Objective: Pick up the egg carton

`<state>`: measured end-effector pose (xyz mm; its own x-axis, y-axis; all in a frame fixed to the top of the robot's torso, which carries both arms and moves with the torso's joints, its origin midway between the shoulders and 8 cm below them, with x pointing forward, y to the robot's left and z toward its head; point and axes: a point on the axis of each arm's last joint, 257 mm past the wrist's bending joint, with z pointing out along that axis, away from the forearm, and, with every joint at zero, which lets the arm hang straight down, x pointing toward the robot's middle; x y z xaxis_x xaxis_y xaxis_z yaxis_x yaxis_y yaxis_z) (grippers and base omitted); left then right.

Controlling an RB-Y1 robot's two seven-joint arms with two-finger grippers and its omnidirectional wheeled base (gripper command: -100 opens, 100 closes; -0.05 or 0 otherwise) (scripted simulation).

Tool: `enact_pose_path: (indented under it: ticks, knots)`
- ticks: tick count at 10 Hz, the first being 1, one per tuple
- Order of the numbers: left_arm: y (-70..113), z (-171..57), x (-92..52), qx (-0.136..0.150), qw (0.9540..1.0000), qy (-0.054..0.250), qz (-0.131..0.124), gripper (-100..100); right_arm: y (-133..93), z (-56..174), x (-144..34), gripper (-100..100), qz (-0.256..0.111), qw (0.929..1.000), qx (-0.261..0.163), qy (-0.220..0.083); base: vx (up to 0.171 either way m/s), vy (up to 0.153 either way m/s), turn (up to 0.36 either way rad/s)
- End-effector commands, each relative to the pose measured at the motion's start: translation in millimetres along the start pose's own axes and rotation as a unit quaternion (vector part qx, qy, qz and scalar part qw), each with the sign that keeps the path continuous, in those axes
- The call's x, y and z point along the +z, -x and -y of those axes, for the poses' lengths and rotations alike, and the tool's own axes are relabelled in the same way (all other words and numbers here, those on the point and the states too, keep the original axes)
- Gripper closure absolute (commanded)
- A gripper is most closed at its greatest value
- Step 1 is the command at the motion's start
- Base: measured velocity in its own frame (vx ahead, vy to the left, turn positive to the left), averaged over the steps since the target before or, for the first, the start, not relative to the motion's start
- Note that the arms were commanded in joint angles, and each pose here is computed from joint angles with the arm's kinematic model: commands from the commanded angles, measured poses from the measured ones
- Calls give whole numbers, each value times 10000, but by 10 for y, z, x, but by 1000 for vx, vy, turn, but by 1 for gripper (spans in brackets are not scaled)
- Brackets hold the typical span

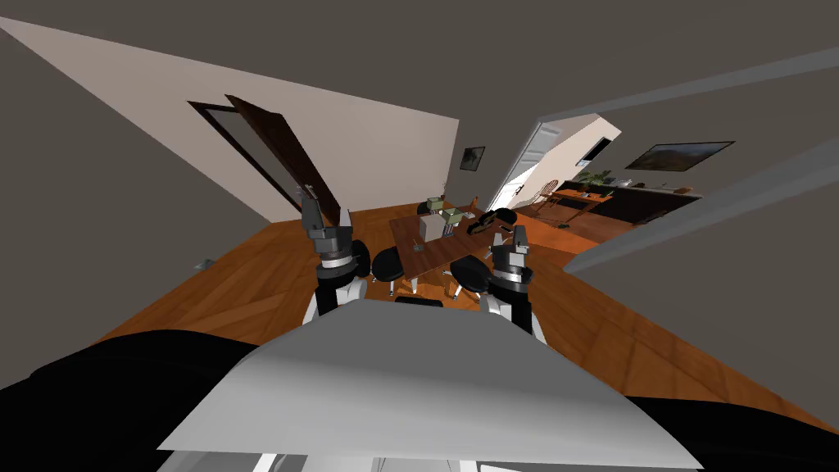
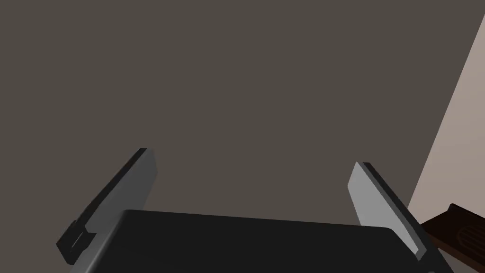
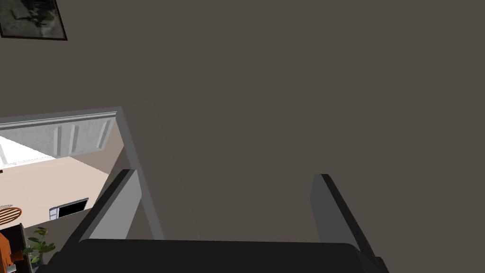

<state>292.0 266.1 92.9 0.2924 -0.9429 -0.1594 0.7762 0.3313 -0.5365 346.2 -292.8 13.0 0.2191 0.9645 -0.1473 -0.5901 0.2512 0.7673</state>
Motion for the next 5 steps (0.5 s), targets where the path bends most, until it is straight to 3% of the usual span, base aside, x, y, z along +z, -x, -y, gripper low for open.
enact_pose_path:
  ticks: [1,5]
  knots:
    - [0,0,0,0,10000,0,0,0,-65,90,-27,-100,-189,9997,-111,-117,-9,-5,208]
    - [0,0,0,0,10000,0,0,0,-243,427,-164,-100,-735,9946,-476,-555,-8,-20,245]
